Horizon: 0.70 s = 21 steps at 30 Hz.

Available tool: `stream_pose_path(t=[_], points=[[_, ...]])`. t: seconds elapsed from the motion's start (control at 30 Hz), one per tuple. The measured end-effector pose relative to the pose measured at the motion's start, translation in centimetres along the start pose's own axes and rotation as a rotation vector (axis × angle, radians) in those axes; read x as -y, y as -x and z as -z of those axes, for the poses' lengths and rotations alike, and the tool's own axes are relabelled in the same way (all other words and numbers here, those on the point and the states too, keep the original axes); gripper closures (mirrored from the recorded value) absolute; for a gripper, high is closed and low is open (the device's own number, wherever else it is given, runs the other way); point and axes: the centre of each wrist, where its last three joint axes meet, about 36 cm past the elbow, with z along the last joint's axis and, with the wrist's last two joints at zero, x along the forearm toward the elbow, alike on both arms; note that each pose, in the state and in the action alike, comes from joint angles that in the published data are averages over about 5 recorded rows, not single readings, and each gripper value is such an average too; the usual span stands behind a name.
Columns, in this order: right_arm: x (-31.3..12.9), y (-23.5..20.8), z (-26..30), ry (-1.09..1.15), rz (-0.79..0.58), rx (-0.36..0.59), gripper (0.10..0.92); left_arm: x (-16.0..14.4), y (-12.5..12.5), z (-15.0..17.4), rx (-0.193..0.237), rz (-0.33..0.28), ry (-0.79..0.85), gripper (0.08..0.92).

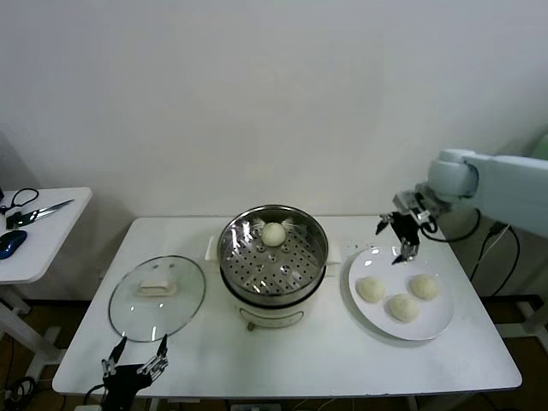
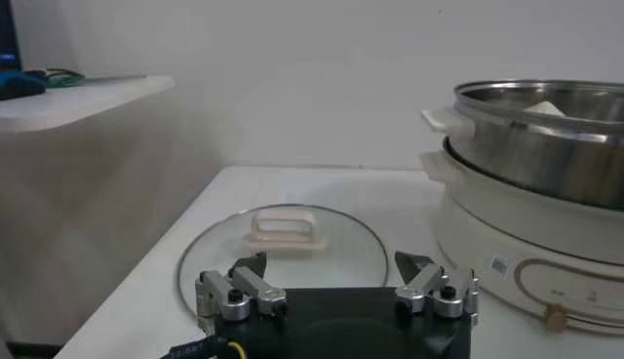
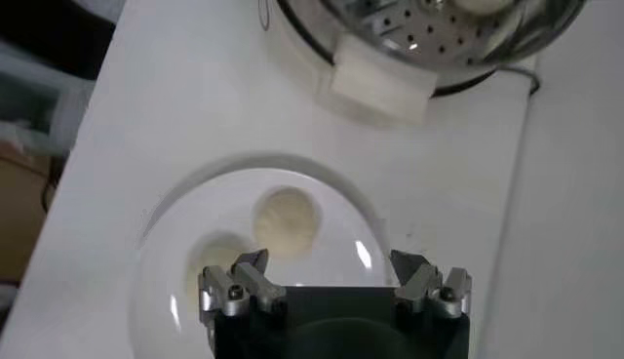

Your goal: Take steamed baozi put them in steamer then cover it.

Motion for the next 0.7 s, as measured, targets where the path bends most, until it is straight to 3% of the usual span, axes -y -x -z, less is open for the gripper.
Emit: stream_pose_path(t=[0.7], points=[[-0.3, 10.6, -0.5, 0.181, 0.037, -0.034, 0.2, -0.2, -0.4, -0.9, -0.021, 0.016, 0.012, 0.177]])
